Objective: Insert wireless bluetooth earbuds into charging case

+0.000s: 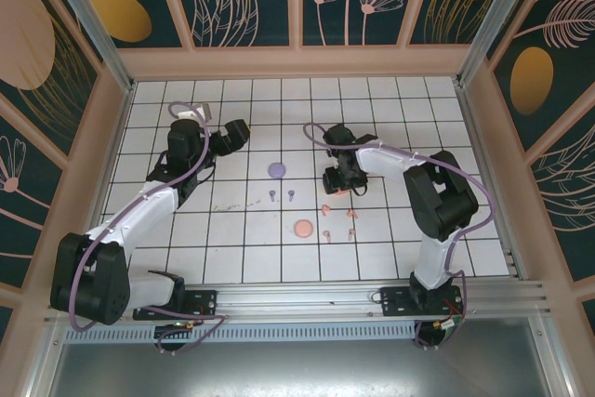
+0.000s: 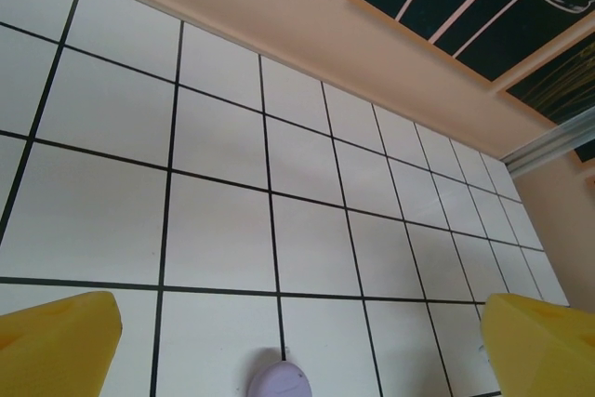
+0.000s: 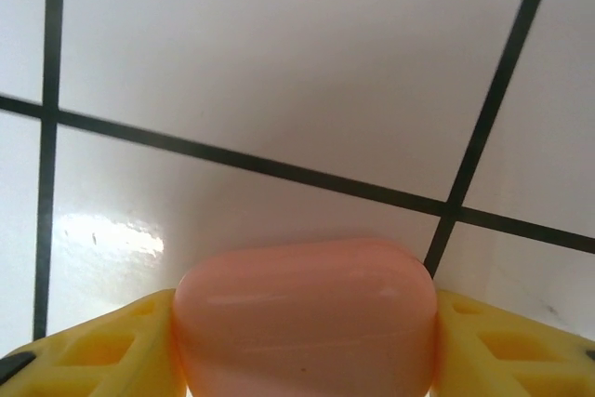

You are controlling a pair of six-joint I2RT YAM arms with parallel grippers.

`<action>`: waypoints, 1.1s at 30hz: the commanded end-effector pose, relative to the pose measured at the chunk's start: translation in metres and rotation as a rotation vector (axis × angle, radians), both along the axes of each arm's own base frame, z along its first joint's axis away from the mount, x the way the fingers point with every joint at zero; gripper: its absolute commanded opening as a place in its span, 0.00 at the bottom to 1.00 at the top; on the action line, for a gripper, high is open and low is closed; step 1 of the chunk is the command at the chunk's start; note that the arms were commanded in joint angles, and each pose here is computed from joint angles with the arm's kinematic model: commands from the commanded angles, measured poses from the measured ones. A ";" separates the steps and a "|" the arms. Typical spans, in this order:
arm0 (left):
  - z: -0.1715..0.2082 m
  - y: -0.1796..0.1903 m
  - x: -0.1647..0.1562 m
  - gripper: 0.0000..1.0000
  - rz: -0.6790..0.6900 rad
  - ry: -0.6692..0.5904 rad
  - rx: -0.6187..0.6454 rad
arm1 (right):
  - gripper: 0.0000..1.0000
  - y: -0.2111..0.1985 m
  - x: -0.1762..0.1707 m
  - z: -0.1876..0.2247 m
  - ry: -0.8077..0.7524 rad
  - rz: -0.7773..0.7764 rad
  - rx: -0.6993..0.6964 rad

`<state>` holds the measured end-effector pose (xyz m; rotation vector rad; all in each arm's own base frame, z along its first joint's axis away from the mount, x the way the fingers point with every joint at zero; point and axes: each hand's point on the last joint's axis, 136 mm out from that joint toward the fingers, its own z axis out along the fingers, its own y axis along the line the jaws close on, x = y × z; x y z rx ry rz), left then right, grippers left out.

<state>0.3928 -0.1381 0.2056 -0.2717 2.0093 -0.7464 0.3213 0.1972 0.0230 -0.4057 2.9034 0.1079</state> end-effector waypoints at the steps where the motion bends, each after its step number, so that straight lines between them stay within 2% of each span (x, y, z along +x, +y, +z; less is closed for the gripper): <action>1: 0.013 -0.003 0.006 0.99 0.043 0.010 -0.101 | 0.52 0.011 0.024 0.027 -0.081 -0.150 0.097; 5: 0.014 -0.007 0.001 0.99 0.058 0.012 -0.228 | 0.52 0.023 0.051 0.054 -0.125 -0.296 0.294; 8: 0.014 -0.018 0.000 0.99 0.048 -0.024 -0.251 | 0.51 0.041 0.072 0.079 -0.156 -0.385 0.425; 12: 0.015 -0.064 -0.006 0.98 -0.107 -0.099 -0.271 | 0.51 0.064 0.096 0.106 -0.152 -0.498 0.588; 17: -0.001 -0.123 -0.018 0.95 -0.288 -0.144 -0.294 | 0.51 0.083 0.117 0.133 -0.114 -0.646 0.752; 23: -0.007 -0.151 -0.021 0.85 -0.367 -0.201 -0.382 | 0.51 0.086 0.122 0.149 -0.068 -0.771 0.856; 33: -0.017 -0.183 0.000 0.65 -0.406 -0.216 -0.430 | 0.51 0.090 0.117 0.159 -0.049 -0.778 0.891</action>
